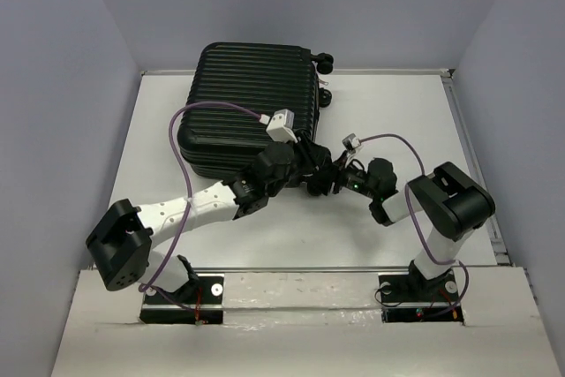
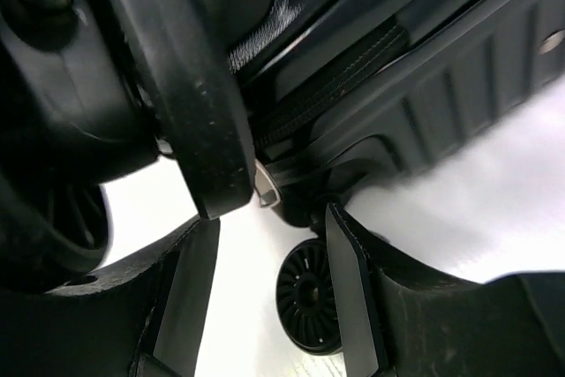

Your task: Pack the luggage

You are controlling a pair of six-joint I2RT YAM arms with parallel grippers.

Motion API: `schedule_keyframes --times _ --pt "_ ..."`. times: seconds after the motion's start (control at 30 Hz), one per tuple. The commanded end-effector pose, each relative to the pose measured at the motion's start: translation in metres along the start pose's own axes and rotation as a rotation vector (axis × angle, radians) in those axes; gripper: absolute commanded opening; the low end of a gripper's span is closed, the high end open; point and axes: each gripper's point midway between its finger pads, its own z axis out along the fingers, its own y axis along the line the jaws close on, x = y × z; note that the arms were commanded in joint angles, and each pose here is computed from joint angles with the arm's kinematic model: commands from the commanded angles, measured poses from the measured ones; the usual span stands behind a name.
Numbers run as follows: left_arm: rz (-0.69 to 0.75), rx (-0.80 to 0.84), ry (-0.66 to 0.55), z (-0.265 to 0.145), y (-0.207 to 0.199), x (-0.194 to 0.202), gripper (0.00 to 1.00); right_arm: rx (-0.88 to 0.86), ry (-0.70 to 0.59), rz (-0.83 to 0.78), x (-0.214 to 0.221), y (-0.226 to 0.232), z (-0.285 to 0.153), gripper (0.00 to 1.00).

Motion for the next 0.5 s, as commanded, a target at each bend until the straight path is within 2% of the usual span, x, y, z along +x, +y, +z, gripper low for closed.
schedule_keyframes --times 0.0,0.1,0.17,0.33,0.47 --pt "0.018 0.03 -0.059 0.002 -0.017 -0.024 0.48 -0.135 -0.134 -0.101 -0.038 0.02 0.011 0.58" --pt "0.052 0.008 -0.026 0.001 -0.013 -0.019 0.58 -0.146 -0.163 -0.093 -0.043 0.017 0.015 0.58" --pt "0.068 -0.001 -0.008 0.001 -0.011 -0.017 0.61 -0.161 -0.171 -0.089 -0.045 0.018 0.018 0.58" --pt "0.119 -0.036 0.031 -0.007 -0.001 -0.012 0.62 -0.176 -0.205 -0.101 -0.053 0.023 0.016 0.57" --pt "0.154 -0.071 0.034 -0.014 0.009 -0.014 0.65 -0.13 -0.217 -0.102 -0.057 0.009 0.009 0.59"
